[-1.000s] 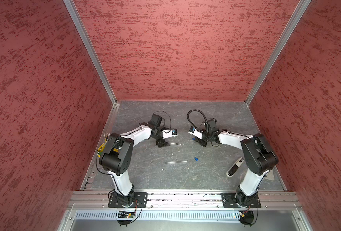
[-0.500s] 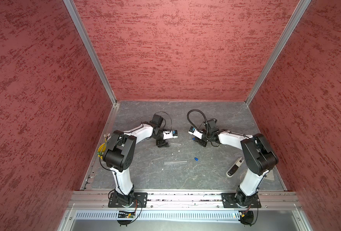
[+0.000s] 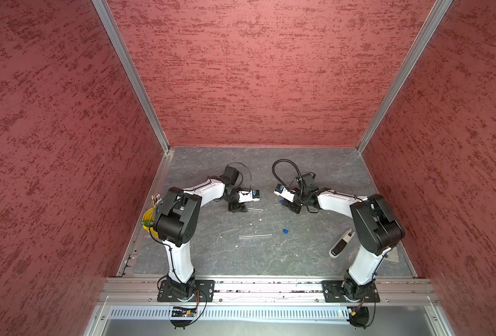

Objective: Insert stoppers into test tubes
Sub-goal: Pick up the stopper from the center of the board, then pick up the test tube at the center of the board.

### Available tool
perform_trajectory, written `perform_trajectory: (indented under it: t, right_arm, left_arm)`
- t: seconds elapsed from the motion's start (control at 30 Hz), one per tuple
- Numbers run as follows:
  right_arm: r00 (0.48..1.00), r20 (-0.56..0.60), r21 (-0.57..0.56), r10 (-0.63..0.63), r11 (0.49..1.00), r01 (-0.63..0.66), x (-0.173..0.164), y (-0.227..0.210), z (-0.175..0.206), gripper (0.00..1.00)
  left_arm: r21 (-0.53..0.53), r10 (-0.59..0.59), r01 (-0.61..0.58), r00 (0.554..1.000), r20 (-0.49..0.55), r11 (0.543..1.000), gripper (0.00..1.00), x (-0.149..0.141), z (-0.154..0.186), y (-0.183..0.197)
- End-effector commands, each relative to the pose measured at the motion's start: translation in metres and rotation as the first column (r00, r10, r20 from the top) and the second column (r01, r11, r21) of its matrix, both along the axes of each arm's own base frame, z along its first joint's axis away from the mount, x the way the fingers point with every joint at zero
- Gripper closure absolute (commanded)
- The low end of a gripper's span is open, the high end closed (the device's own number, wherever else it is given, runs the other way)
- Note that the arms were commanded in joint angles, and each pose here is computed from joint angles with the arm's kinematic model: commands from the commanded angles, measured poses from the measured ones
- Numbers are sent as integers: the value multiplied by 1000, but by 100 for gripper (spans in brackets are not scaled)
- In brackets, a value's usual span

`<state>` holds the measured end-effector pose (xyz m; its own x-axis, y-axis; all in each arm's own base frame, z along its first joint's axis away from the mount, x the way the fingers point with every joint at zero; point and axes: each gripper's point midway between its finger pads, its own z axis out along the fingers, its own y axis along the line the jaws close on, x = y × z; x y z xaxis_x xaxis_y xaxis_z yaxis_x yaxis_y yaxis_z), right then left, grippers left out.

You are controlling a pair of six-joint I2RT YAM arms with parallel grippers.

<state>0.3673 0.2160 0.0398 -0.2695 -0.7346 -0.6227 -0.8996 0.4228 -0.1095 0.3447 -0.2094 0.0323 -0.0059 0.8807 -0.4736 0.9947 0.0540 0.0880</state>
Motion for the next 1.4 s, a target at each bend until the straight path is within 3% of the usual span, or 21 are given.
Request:
perform_trajectory:
  t: [0.0,0.13,0.3,0.8,0.97,1.13,1.37]
  right_arm:
    - [1000,22,27,8,1000,-8,-1,2,11,82]
    - [1000,21,25,8,1000,-9,-1,2,10,82]
    - [1000,22,26,8,1000,-9,-1,2,11,82]
    - [1000,26,22,6,1000,-7,-1,1,13,82]
    - [1000,28,25,8,1000,-9,-1,2,14,82]
    - [1000,25,26,6,1000,-7,-2,1,14,82]
    - [1000,21,39,10,999,-11,-3,3,17,82]
  left_arm:
    - [8,-19,19,1000,-6,1000,54,0,-3,-2]
    - [13,-24,24,1000,-7,1000,56,-1,-4,-3]
    - [24,-39,40,999,-16,999,72,-3,-7,-2]
    - [46,-54,54,999,-11,997,73,-3,-13,-4]
    - [59,-54,54,998,-11,997,81,-3,-16,-3]
    - [67,-55,55,998,-1,996,82,-2,-15,-3]
    - [81,-74,68,994,76,994,83,3,-12,-3]
